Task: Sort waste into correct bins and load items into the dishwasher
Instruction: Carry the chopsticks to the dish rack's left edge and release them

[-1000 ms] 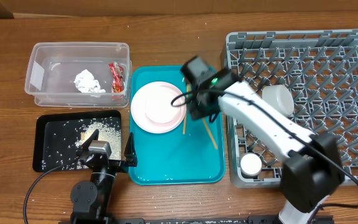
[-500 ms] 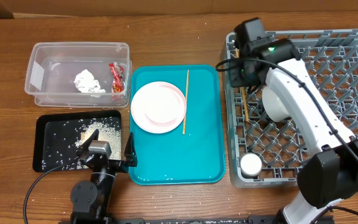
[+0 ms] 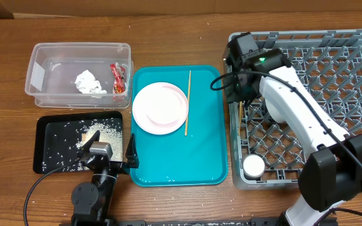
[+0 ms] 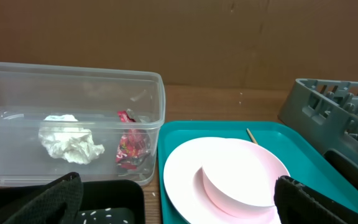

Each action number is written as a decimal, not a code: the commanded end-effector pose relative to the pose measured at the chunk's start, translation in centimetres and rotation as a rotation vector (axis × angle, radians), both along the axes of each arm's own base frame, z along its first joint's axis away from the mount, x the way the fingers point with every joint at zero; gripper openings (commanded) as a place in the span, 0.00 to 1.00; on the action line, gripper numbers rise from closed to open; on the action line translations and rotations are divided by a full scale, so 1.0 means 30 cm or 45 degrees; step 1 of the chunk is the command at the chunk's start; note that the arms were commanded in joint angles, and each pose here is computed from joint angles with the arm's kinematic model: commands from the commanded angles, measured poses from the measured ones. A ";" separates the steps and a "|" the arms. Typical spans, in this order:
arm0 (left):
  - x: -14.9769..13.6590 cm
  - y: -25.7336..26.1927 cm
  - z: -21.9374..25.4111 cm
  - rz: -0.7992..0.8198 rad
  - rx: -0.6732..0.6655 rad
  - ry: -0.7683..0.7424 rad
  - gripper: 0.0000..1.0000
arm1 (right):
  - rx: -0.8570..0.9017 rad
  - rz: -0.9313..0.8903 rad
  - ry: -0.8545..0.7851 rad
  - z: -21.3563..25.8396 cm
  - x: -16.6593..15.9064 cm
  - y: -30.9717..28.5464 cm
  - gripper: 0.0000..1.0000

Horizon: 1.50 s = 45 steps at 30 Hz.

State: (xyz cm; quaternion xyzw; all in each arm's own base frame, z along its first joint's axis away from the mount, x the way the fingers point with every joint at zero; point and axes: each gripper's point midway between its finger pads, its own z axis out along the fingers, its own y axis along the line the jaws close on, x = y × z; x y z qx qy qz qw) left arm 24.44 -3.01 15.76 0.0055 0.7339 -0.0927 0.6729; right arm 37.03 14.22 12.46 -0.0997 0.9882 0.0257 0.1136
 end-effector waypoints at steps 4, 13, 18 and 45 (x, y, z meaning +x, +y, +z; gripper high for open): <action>-0.002 -0.008 0.000 -0.016 0.004 -0.011 1.00 | 0.284 0.030 0.019 0.061 -0.068 0.240 0.37; -0.002 -0.008 0.000 -0.016 0.004 -0.011 1.00 | 0.337 -0.290 -0.189 0.040 0.072 0.349 0.30; -0.002 -0.008 0.000 -0.016 0.004 -0.011 1.00 | 0.390 -0.355 -0.250 -0.036 0.185 0.373 0.27; -0.002 -0.008 0.000 -0.016 0.004 -0.011 1.00 | 0.183 -0.407 -0.114 -0.450 0.228 0.323 0.19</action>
